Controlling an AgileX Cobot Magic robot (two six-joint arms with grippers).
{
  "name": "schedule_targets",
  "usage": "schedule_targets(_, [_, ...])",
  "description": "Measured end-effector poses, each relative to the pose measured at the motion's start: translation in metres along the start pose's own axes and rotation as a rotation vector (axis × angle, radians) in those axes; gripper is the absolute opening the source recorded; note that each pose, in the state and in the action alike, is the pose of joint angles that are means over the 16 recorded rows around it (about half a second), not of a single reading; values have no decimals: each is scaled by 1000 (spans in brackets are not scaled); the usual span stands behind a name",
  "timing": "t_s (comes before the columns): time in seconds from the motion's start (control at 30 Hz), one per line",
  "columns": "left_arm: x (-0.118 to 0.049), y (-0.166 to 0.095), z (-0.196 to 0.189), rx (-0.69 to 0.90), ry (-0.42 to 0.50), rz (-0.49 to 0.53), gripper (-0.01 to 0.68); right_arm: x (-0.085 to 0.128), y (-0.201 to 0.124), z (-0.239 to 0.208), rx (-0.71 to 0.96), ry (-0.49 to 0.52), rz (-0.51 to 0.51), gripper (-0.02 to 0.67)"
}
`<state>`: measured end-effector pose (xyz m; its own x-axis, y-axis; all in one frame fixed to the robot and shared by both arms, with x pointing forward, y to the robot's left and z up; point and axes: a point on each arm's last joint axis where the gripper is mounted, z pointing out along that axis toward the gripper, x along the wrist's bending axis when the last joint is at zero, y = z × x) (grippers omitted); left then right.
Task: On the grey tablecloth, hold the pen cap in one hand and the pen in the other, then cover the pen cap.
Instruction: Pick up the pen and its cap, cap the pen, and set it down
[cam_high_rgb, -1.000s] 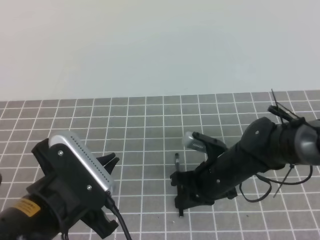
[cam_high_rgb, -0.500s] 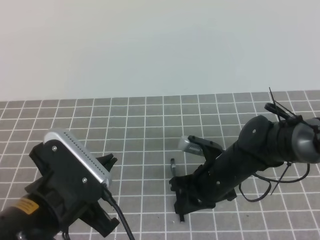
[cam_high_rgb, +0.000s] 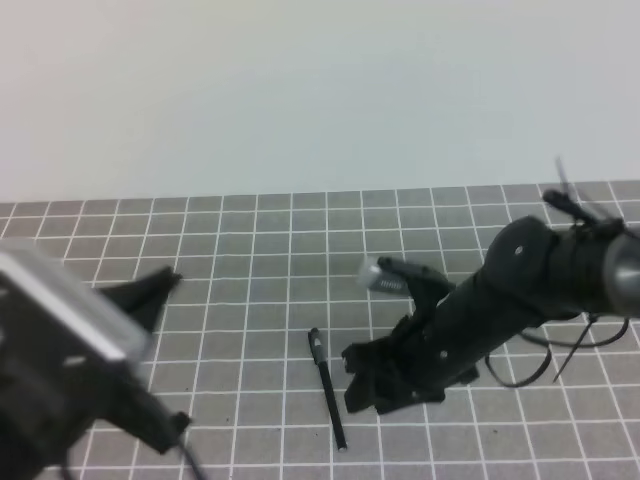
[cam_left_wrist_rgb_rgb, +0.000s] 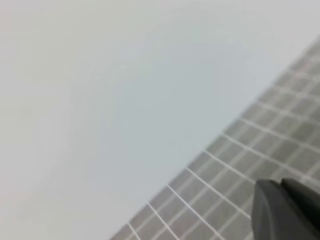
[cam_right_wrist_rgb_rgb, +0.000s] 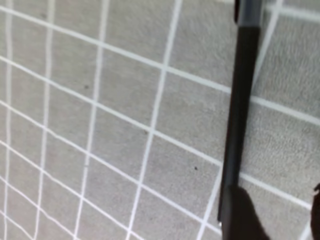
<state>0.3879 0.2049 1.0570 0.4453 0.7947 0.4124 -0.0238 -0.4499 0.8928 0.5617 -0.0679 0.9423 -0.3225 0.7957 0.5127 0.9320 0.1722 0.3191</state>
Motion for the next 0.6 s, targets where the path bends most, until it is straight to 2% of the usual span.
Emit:
schedule_targets(0.43, [31, 12, -61, -149, 112, -138, -1, 36, 9, -83, -186, -38, -231, 50])
schedule_targets(0.6, [41, 18, -94, -280, 156, -169, -1, 51, 6, -120, -273, -47, -326, 11])
